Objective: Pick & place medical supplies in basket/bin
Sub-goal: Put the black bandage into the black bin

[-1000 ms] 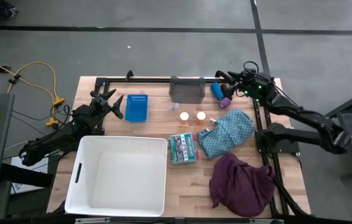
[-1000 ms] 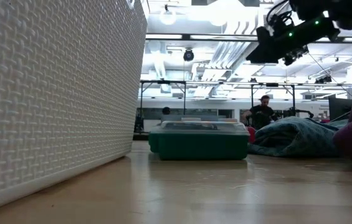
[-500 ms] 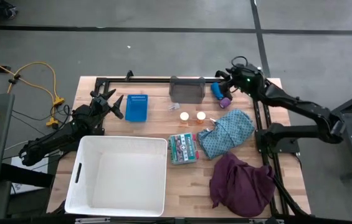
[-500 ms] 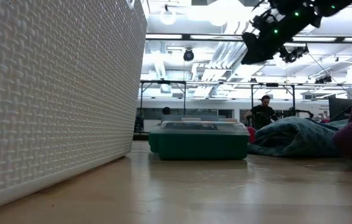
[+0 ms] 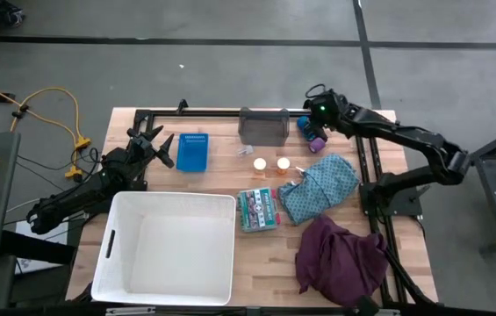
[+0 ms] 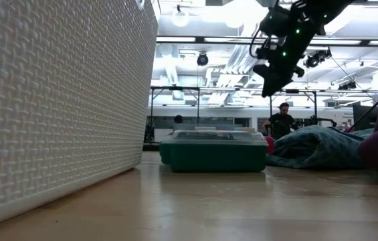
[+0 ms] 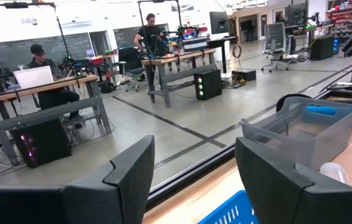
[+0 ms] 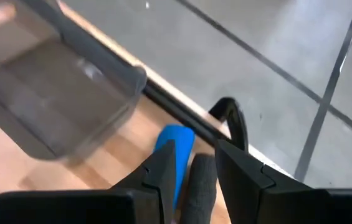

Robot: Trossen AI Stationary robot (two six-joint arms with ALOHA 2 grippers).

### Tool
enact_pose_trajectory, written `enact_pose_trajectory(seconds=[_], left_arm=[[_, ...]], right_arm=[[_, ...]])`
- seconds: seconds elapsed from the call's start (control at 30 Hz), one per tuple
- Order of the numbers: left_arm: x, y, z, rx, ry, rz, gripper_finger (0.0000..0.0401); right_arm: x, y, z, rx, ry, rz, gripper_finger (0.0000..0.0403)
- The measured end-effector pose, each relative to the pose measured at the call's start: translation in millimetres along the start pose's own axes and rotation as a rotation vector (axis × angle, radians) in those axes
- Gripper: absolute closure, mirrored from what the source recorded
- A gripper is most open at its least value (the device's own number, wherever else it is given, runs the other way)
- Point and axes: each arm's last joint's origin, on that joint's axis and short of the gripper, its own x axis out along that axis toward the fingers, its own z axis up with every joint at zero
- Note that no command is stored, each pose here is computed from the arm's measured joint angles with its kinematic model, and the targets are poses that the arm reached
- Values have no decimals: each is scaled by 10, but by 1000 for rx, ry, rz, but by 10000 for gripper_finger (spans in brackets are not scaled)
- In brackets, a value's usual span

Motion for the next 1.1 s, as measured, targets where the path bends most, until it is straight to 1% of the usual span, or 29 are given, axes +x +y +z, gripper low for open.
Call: enact_pose_trajectory(seconds=[0.27, 0.43, 0.63, 0.83, 1.1], left_arm=[[0, 0, 0, 0, 0, 0, 185], [0, 0, 0, 0, 0, 0, 185], [0, 0, 0, 0, 0, 1, 185], [0, 0, 0, 0, 0, 1, 185], [0, 0, 0, 0, 0, 1, 185]], right_arm=[[60, 99, -128, -85, 127, 30, 302], [47, 115, -168, -99, 167, 66, 302], [45, 120, -177, 4, 182, 79, 302], [64, 70, -166, 20, 177, 63, 302], [165, -74, -153, 58, 227, 28, 302]])
